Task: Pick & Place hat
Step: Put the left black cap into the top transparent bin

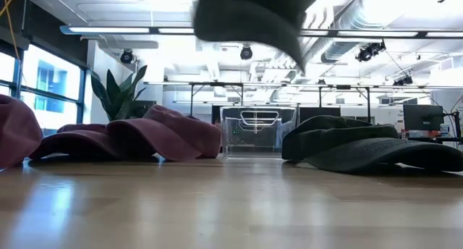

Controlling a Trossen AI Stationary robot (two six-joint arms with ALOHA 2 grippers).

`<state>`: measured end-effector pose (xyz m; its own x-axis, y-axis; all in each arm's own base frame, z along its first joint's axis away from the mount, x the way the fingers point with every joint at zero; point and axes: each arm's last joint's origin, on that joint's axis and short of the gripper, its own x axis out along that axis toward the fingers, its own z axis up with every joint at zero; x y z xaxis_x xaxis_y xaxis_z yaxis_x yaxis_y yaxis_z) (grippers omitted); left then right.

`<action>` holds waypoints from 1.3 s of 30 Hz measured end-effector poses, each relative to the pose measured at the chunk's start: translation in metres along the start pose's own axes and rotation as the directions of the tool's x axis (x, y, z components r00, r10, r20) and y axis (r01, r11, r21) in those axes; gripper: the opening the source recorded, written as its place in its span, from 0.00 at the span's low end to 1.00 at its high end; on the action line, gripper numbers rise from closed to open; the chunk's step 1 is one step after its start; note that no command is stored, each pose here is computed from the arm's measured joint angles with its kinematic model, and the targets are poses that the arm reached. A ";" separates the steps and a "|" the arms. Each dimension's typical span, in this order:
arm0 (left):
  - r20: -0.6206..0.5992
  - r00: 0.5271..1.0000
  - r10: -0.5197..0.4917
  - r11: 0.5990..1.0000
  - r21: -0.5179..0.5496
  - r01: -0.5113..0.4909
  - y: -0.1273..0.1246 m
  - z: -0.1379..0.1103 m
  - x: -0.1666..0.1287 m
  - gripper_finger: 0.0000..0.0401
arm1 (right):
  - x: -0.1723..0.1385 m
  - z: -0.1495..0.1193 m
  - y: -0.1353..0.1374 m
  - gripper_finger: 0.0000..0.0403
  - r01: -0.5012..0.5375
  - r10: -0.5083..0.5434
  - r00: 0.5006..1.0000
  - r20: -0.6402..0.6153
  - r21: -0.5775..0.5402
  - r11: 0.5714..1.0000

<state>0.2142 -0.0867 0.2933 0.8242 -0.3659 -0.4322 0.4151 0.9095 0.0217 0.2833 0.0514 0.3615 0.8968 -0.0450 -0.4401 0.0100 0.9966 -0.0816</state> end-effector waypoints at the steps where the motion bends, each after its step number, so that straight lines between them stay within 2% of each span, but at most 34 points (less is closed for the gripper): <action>1: -0.025 1.000 0.018 1.000 -0.025 -0.018 0.000 -0.002 -0.002 0.56 | -0.003 0.002 -0.011 0.03 0.045 -0.045 0.999 0.013 0.005 0.999; 4: -0.122 0.990 0.074 0.994 -0.076 -0.084 0.002 -0.012 -0.002 0.56 | -0.006 0.006 -0.044 0.02 0.165 -0.165 0.986 0.039 0.010 0.986; 7: -0.172 0.979 0.110 0.987 -0.100 -0.129 0.001 -0.017 0.005 0.56 | -0.005 0.005 -0.078 0.01 0.260 -0.258 0.965 0.038 -0.033 0.965; 12: -0.239 0.965 0.112 0.986 -0.095 -0.138 0.001 -0.026 0.024 0.56 | -0.009 0.004 -0.129 0.03 0.376 -0.370 0.926 0.075 -0.097 0.921; 14: -0.250 0.962 0.108 0.987 -0.092 -0.135 0.000 -0.028 0.031 0.56 | -0.012 0.002 -0.146 0.04 0.391 -0.382 0.920 0.088 -0.122 0.912; 17: -0.275 0.956 0.105 0.987 -0.088 -0.134 0.000 -0.033 0.042 0.56 | -0.014 -0.003 -0.165 0.02 0.354 -0.342 0.935 0.092 -0.186 0.916; 21: -0.276 0.955 0.108 0.987 -0.084 -0.136 0.000 -0.036 0.053 0.56 | -0.004 -0.011 -0.180 0.01 0.317 -0.311 0.948 0.072 -0.302 0.899; 28: -0.264 0.959 0.107 0.987 -0.089 -0.135 0.000 -0.036 0.058 0.56 | 0.038 -0.039 -0.205 0.02 0.280 -0.348 0.935 -0.074 -0.450 0.848; 31: -0.265 0.959 0.103 0.987 -0.091 -0.131 0.000 -0.036 0.058 0.57 | 0.048 -0.051 -0.213 0.02 0.232 -0.345 0.929 -0.135 -0.514 0.826; 39: -0.266 0.958 0.103 0.987 -0.091 -0.131 0.001 -0.037 0.058 0.57 | 0.072 -0.071 -0.221 0.03 0.126 -0.298 0.933 -0.202 -0.592 0.796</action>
<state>0.2484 -0.1002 0.2351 0.7301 -0.2044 -0.6521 0.2667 0.9638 -0.0035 0.3144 -0.1770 0.2847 0.7444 -0.3532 -0.5667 -0.1408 0.7465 -0.6503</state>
